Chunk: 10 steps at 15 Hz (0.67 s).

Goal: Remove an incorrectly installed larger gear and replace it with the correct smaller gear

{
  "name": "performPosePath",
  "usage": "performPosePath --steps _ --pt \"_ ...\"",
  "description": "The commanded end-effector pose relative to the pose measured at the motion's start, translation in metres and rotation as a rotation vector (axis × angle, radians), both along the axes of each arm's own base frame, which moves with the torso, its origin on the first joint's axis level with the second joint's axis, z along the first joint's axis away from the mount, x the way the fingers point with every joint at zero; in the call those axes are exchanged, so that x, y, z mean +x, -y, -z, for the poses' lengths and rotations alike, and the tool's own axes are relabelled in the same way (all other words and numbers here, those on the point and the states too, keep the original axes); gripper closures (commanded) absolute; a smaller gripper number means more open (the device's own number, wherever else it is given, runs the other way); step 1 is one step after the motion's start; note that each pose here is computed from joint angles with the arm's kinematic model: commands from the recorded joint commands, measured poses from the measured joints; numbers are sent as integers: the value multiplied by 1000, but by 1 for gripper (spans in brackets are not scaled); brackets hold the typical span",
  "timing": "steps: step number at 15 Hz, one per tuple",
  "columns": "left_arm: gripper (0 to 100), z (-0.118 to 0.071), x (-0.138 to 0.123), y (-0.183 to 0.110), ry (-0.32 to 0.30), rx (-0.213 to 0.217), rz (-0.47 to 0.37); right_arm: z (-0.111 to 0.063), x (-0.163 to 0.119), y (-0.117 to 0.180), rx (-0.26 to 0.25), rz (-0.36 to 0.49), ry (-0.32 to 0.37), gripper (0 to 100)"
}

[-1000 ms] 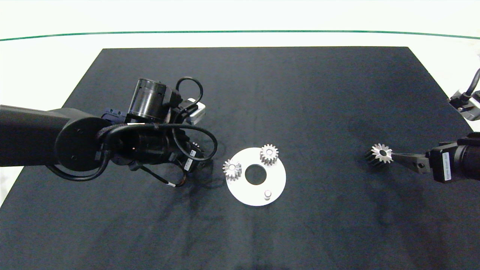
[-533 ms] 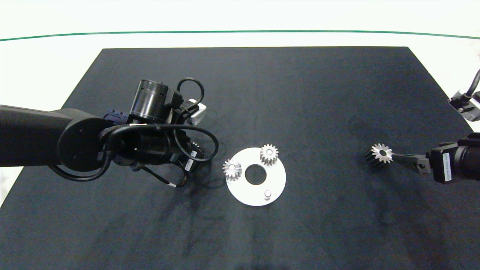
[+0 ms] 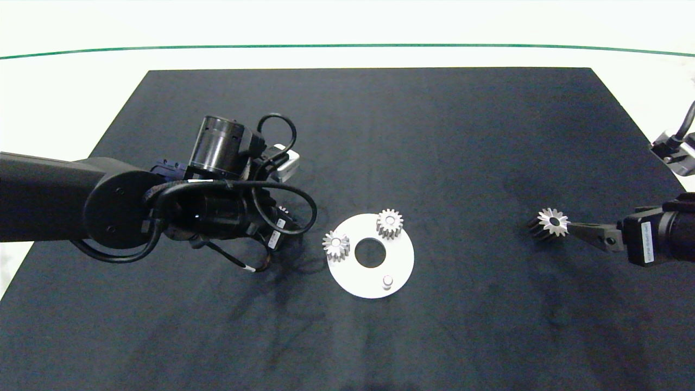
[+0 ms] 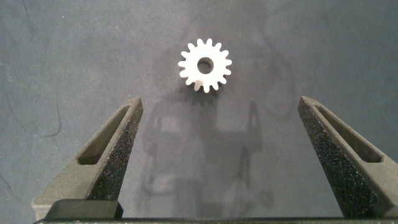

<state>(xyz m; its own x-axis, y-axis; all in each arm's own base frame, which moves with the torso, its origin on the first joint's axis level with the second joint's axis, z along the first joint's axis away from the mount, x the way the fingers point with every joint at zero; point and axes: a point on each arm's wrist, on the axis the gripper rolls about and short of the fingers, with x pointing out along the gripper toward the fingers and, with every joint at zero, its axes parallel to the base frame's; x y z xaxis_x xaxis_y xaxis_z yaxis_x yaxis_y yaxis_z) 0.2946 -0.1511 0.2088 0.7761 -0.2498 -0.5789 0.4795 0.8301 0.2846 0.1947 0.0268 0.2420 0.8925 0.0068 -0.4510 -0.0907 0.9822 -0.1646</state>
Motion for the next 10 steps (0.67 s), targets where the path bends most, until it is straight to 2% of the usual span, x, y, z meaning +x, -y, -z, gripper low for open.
performPosePath --steps 1,10 --pt "46 0 -1 1 1 2 3 0 0 0 -1 -2 -2 0" --pt "64 1 -2 2 -3 4 7 1 0 0 -1 -2 -3 0"
